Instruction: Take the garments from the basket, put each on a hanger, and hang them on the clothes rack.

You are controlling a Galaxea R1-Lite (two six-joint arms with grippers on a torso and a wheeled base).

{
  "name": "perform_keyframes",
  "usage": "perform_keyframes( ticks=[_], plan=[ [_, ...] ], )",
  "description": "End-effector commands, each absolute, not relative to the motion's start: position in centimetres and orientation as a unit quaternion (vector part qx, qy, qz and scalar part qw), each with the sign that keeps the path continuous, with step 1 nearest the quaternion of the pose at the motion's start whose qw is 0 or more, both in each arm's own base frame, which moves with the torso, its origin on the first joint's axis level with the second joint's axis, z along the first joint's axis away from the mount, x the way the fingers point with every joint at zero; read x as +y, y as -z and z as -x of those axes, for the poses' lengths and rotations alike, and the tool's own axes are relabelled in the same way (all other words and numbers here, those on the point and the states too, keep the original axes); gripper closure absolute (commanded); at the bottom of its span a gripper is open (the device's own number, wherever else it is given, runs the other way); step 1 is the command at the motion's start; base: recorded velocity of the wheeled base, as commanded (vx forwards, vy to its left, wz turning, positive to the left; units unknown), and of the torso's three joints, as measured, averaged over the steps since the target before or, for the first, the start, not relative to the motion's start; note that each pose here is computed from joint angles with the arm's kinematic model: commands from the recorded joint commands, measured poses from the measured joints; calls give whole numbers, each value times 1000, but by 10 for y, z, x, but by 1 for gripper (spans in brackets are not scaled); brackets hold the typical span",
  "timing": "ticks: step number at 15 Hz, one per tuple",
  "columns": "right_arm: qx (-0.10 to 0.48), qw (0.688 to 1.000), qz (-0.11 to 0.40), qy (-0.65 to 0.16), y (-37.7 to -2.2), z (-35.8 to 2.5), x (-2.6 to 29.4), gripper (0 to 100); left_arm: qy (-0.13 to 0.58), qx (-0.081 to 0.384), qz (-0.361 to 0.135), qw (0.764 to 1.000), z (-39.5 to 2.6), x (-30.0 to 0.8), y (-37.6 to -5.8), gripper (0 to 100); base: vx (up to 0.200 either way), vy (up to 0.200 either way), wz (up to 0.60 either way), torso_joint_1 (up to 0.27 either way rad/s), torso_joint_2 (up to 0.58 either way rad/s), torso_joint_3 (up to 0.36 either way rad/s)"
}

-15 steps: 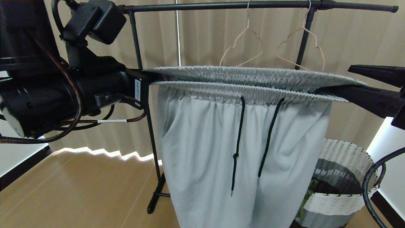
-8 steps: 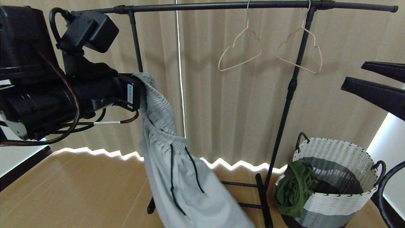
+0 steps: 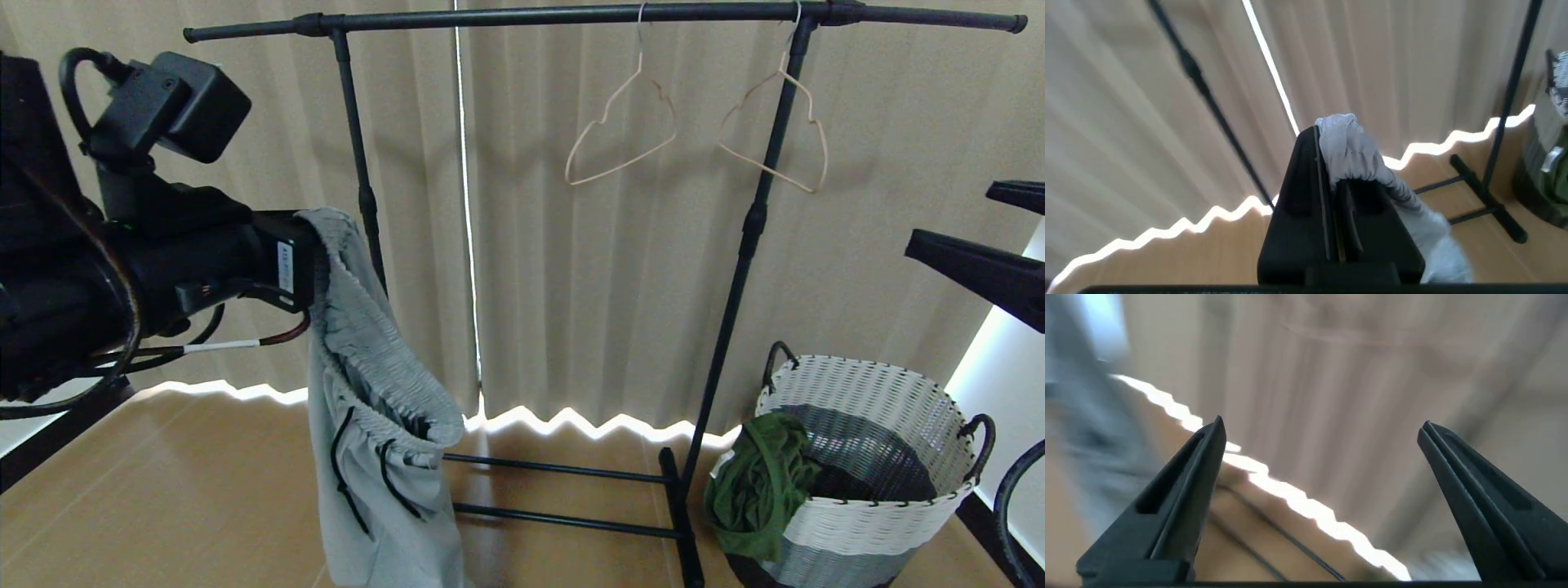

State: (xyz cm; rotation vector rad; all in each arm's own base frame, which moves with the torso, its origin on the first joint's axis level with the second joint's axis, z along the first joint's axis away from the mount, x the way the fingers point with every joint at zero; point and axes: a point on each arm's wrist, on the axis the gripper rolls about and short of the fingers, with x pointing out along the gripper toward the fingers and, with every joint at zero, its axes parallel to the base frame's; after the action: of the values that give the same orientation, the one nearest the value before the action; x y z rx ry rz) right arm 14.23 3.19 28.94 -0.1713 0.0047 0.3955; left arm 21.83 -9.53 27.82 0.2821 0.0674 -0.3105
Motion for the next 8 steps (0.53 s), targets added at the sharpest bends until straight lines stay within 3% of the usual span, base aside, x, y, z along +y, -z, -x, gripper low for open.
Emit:
perform_keyframes(
  ticks=[1, 8],
  plan=[
    [46, 986, 125, -103, -268, -146, 14, 0, 138, 20, -137, 981, -199, -80, -282, 100, 0, 0, 0, 0, 0, 0],
    [39, 987, 154, -21, -262, -145, 9, 0, 122, 21, -135, 983, -180, -64, -275, 100, 0, 0, 0, 0, 0, 0]
  ],
)
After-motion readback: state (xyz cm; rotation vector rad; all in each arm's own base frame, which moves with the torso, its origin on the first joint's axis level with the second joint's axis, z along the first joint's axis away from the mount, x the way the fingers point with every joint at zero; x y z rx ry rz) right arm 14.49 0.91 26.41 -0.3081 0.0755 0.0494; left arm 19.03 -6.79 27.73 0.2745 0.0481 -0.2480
